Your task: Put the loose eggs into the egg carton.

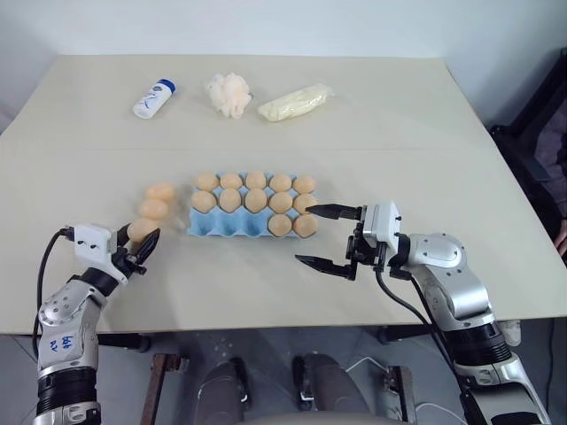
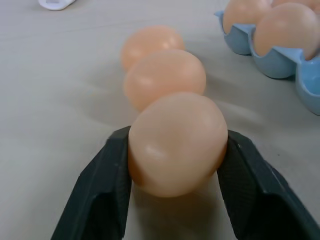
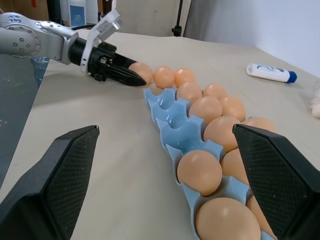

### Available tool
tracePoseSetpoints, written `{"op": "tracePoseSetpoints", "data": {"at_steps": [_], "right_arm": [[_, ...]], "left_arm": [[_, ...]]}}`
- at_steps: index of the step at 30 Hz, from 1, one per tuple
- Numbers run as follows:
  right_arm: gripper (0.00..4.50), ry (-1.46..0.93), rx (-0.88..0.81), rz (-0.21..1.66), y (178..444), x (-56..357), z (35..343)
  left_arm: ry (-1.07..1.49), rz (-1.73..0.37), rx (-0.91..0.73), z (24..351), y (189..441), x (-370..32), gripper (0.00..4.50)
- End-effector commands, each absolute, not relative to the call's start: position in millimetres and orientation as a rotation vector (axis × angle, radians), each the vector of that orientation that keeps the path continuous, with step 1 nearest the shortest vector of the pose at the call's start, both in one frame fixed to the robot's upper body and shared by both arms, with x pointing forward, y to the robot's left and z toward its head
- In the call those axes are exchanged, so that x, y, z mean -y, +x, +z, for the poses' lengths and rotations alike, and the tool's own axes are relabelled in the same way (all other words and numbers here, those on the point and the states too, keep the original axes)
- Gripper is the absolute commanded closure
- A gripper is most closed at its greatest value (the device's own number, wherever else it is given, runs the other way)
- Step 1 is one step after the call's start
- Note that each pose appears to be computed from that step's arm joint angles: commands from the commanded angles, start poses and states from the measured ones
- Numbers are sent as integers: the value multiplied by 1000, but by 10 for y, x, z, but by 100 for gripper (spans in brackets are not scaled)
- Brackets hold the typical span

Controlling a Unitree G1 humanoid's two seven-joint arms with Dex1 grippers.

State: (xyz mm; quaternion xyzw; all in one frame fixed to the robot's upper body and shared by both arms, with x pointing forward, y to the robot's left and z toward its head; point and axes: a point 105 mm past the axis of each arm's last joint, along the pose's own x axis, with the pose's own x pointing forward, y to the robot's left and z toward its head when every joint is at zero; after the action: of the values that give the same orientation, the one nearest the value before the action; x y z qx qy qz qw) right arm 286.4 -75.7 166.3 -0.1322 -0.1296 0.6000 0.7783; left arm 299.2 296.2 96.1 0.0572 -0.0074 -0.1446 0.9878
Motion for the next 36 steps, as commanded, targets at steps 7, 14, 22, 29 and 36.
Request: {"op": "tracePoseSetpoints", "data": {"at_steps": [7, 14, 22, 29, 36], "right_arm": [[0, -293, 316, 1300, 2798, 720, 1722], [0, -311, 302, 1245, 2810, 803, 1721], [0, -339, 234, 1098, 2770, 1204, 1664], [0, -345, 218, 1021, 2722, 1338, 1656], [0, -323, 237, 1047, 2742, 1209, 1678]], "left_arm": [[238, -643, 134, 1340, 2819, -2429, 213], [280, -888, 197, 1520, 3135, -1666, 213], [307, -1075, 150, 1489, 3314, -1219, 213], [302, -1095, 113, 1470, 3382, -1275, 151], [337, -1012, 166, 1647, 3336, -1575, 5]]}}
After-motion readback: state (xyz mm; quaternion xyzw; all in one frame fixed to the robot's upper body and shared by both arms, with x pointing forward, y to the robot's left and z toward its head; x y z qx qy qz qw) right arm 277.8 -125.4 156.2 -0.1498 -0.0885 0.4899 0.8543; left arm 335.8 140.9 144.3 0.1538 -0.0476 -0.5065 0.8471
